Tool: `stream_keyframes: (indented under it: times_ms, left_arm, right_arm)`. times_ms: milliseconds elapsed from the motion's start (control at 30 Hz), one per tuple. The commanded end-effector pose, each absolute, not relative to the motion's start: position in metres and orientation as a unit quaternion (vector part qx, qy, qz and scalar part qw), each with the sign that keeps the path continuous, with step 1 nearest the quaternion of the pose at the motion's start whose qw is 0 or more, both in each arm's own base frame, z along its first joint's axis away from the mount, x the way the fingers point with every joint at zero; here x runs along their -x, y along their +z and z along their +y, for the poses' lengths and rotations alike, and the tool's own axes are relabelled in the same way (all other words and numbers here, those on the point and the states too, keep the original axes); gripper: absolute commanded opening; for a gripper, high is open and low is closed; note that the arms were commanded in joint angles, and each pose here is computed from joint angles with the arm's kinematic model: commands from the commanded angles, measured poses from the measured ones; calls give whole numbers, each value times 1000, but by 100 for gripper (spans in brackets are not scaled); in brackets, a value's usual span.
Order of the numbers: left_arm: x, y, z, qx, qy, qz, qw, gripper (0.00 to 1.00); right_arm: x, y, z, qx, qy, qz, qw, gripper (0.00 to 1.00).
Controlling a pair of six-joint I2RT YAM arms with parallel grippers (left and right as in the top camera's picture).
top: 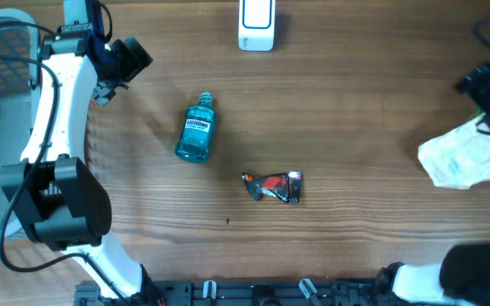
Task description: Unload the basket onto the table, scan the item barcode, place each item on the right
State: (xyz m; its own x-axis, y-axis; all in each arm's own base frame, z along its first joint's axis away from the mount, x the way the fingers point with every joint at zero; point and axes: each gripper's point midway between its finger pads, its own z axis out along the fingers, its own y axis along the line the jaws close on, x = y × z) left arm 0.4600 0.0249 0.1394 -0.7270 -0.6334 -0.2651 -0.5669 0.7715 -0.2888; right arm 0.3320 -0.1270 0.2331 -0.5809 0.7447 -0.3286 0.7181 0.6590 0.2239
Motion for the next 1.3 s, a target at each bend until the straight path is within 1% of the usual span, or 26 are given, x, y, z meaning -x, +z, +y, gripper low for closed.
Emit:
stream_keyframes:
  times_ms: [0,133,200,233,400,500,533,600,667,700,767,800,900,967,1133,1267]
  left_arm:
    - [-459,144,29,325,-90,923,183,100]
    - [-459,144,29,325,-90,923,183,100]
    - [-459,144,29,325,-90,923,183,100]
    - [-459,144,29,325,-90,923,183,100]
    - [-472,151,25,318,-110,919,208,100]
    - [-473,151,25,318,-109,918,208,100]
    - [-473,151,25,318,-110,918,209,100]
    - [-471,150,25,319,-109,919,204,100]
    - [-470,150,25,317,-108,920,203,100]
    - [-471,150,25,317,-108,920,204,100]
    - [-474,152,25,316,-110,918,211,100]
    - [-476,153,26,316,-111,917,216,100]
    - [-483,156,26,314,-114,914,230,100]
    - [-487,159,27,312,-117,912,241,100]
    - [-494,163,27,310,-121,907,257,100]
    - [-497,165,28,309,-123,906,263,100]
  right_arm:
    - [-330,256,-51,-385,120,895,191,100]
    - [-324,256,18,-286,135,934,168,100]
    - [-318,250,51,-210,135,956,155,100]
    - [-311,244,70,-146,126,970,147,100]
    - [-277,216,129,97,77,985,119,100]
    - [-260,199,150,210,65,970,104,100]
    - [-259,191,152,231,53,966,103,100]
    - [-260,176,146,248,8,963,106,100]
    - [-256,160,137,261,-18,961,91,100]
    - [-256,143,141,278,-9,956,90,100]
    - [-259,134,160,319,25,941,107,100]
    - [-264,128,164,336,22,934,122,100]
    - [-280,114,169,333,13,929,160,100]
    - [-283,103,170,344,12,924,168,100]
    - [-286,58,166,367,-11,917,159,100]
    - [-281,52,173,367,-10,918,151,100]
